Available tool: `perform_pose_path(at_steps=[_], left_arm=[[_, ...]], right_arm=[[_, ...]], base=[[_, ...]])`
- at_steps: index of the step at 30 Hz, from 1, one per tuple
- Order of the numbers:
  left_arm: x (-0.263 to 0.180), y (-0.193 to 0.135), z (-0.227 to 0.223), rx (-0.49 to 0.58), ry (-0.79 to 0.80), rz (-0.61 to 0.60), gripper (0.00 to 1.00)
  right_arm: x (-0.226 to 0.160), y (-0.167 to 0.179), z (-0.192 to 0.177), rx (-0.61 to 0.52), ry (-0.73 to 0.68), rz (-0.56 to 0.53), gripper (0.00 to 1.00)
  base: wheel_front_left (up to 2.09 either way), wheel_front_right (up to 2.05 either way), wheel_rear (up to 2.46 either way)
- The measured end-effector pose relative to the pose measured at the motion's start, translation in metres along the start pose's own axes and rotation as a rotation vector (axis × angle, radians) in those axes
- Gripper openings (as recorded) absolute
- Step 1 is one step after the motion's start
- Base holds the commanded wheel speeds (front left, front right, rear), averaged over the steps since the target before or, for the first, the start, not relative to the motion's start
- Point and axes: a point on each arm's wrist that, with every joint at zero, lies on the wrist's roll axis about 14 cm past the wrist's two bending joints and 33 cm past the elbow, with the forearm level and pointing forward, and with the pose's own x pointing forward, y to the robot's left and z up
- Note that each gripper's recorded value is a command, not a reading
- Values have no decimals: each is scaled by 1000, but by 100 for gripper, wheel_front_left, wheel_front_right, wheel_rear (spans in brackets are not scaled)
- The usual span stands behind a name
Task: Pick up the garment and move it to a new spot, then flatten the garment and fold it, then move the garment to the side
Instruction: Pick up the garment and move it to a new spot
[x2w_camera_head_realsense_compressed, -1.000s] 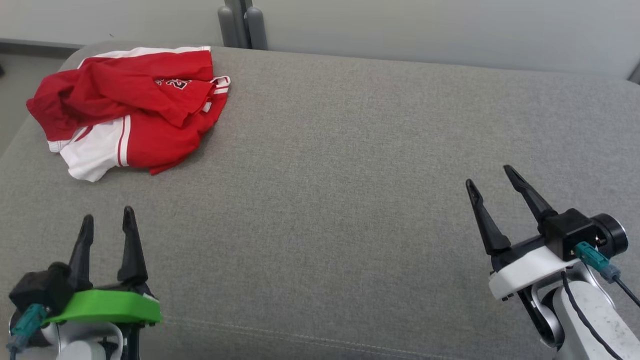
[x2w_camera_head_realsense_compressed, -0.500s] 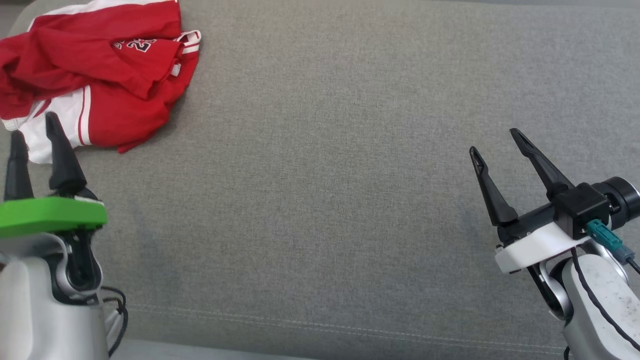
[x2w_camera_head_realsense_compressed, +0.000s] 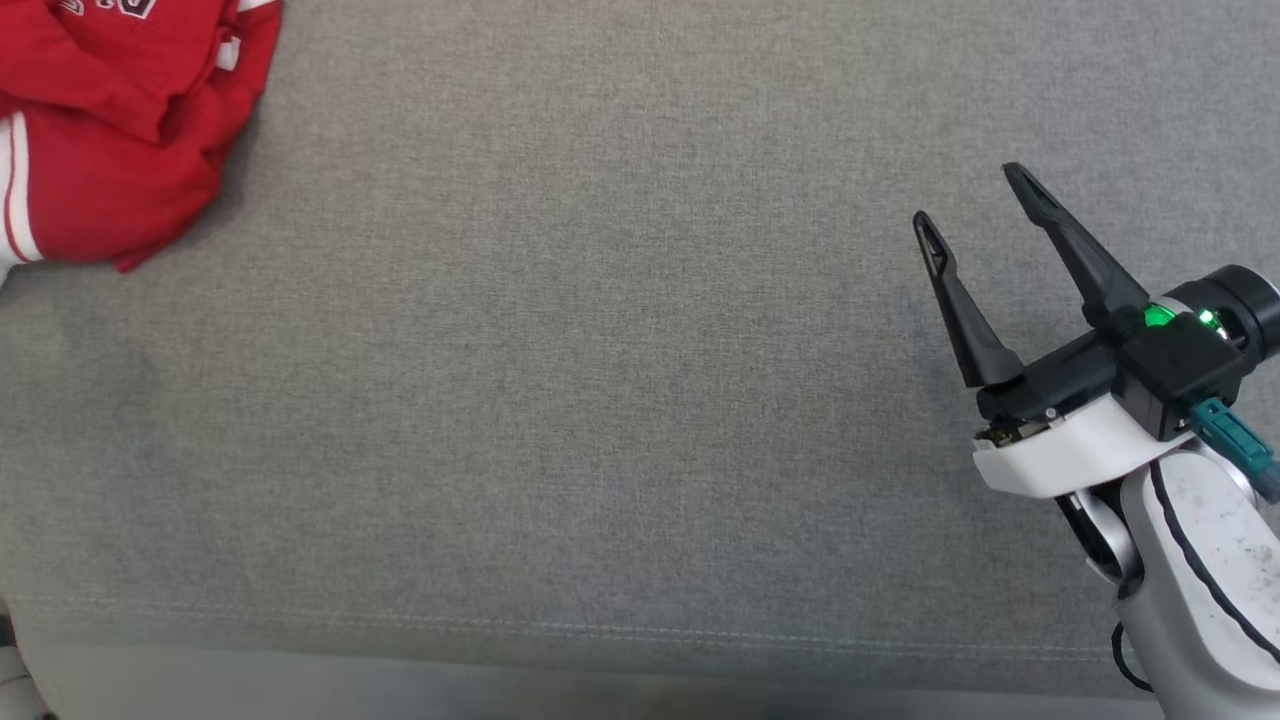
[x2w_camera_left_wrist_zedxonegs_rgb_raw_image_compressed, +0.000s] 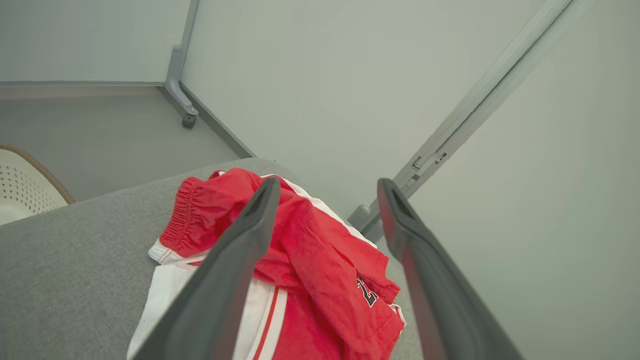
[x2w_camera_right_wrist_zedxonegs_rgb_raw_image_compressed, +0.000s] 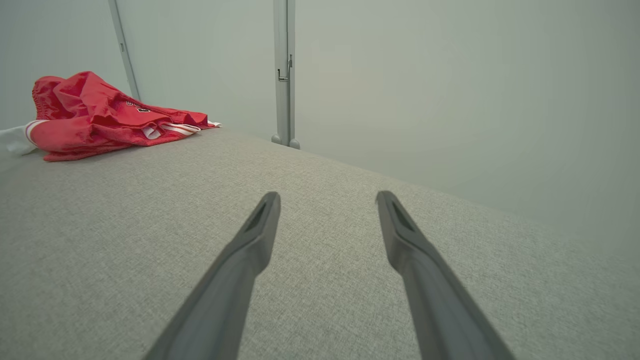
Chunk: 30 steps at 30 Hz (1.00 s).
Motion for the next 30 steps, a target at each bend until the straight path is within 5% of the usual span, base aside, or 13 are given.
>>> perform_pose_path(at_steps=[11,21,27,28,30], left_arm=[[62,2,-56,35,155,48,100],[70,54,-129,182,322,190,100],[77,45,-142,167,343,182,100],[78,42,-143,160,345,178,89],[79,38,-147,154,354,171,47]], right_arm=[[1,-29,-43,23,57,-56,100],[2,-44,-74,35,98,-82,100],[3,-47,-75,35,92,-87,100],[3,-46,-75,35,92,-87,100],[3,-46,-75,35,93,-86,100]], base=[[0,0,0],[0,0,0],[0,0,0],[0,0,0],[0,0,0]])
